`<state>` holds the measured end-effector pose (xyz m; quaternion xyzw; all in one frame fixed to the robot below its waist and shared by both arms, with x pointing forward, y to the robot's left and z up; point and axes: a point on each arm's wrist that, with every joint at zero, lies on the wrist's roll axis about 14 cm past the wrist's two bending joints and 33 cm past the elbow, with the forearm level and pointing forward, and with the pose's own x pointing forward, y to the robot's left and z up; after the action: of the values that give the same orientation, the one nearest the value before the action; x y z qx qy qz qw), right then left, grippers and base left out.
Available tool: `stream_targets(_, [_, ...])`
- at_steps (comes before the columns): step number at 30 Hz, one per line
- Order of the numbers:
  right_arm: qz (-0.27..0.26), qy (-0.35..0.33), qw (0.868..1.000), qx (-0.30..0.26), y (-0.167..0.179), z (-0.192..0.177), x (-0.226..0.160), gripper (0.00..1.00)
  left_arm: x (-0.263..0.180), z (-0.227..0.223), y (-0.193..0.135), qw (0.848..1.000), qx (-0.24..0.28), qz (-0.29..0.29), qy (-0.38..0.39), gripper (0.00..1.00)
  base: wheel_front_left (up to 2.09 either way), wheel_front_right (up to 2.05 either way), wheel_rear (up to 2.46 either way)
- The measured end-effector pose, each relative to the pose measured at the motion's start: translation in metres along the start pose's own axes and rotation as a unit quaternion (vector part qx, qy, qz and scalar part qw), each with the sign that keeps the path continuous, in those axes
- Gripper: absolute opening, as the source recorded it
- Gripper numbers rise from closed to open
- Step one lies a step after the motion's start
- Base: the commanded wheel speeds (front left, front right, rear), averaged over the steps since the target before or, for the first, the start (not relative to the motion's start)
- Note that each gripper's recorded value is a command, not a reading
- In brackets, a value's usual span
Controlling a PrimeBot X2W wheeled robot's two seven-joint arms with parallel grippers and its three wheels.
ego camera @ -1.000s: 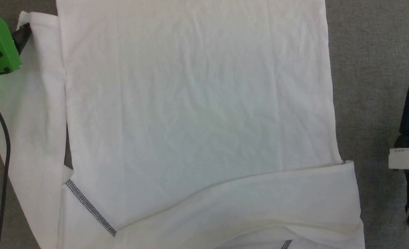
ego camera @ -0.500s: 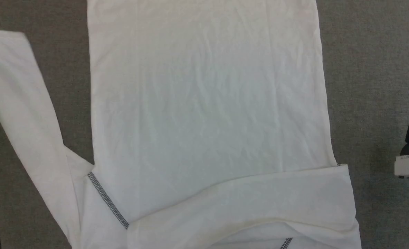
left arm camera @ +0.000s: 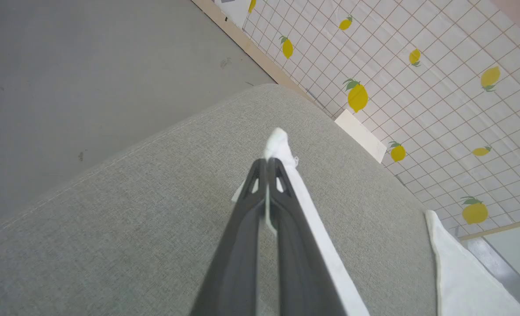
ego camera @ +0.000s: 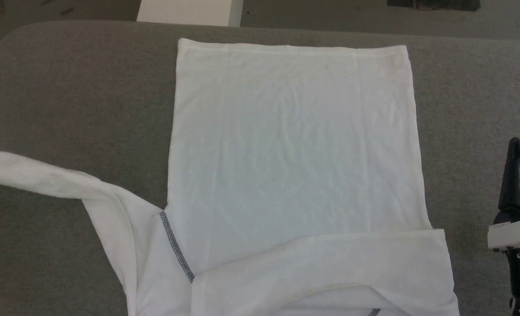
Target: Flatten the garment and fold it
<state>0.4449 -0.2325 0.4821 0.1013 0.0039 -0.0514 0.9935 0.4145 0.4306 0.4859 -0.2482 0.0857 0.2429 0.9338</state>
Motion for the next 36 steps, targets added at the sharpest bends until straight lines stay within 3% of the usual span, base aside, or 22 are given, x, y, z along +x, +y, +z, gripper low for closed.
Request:
stream_targets(3, [0.011, -0.006, 1.000, 0.010, 0.008, 0.006, -0.005, 1.00, -0.018, 0.012, 0.009, 1.000, -0.004, -0.001, -0.024, 0.00, 0.00, 0.00, 0.00])
stream_targets(7, [0.022, -0.013, 1.000, 0.018, 0.016, 0.014, -0.015, 1.00, -0.037, 0.039, -0.012, 0.997, -0.004, -0.045, -0.070, 0.00, 0.00, 0.00, 0.00])
stream_targets(14, [0.037, -0.042, 0.998, 0.033, 0.025, 0.035, -0.026, 1.00, -0.068, 0.092, -0.082, 0.978, 0.041, -0.157, -0.127, 0.00, 0.00, 0.00, 0.00])
stream_targets(20, [0.015, -0.040, 0.998, 0.036, 0.009, 0.033, -0.041, 1.00, -0.089, 0.068, -0.167, 0.955, 0.077, -0.273, -0.091, 0.00, 0.00, 0.00, 0.00])
stream_targets(28, [-0.021, -0.046, 0.998, 0.025, -0.018, 0.038, -0.058, 1.00, -0.149, -0.013, -0.287, 0.894, 0.068, -0.444, -0.003, 0.00, 0.00, 0.00, 0.00])
stream_targets(32, [-0.030, -0.045, 0.998, 0.023, -0.025, 0.039, -0.063, 1.00, -0.194, -0.070, -0.345, 0.844, 0.061, -0.527, 0.075, 0.00, 0.00, 0.00, 0.00])
stream_targets(36, [-0.034, -0.041, 0.998, 0.022, -0.028, 0.037, -0.067, 1.00, -0.234, -0.136, -0.374, 0.789, 0.094, -0.582, 0.170, 0.00, 0.00, 0.00, 0.00])
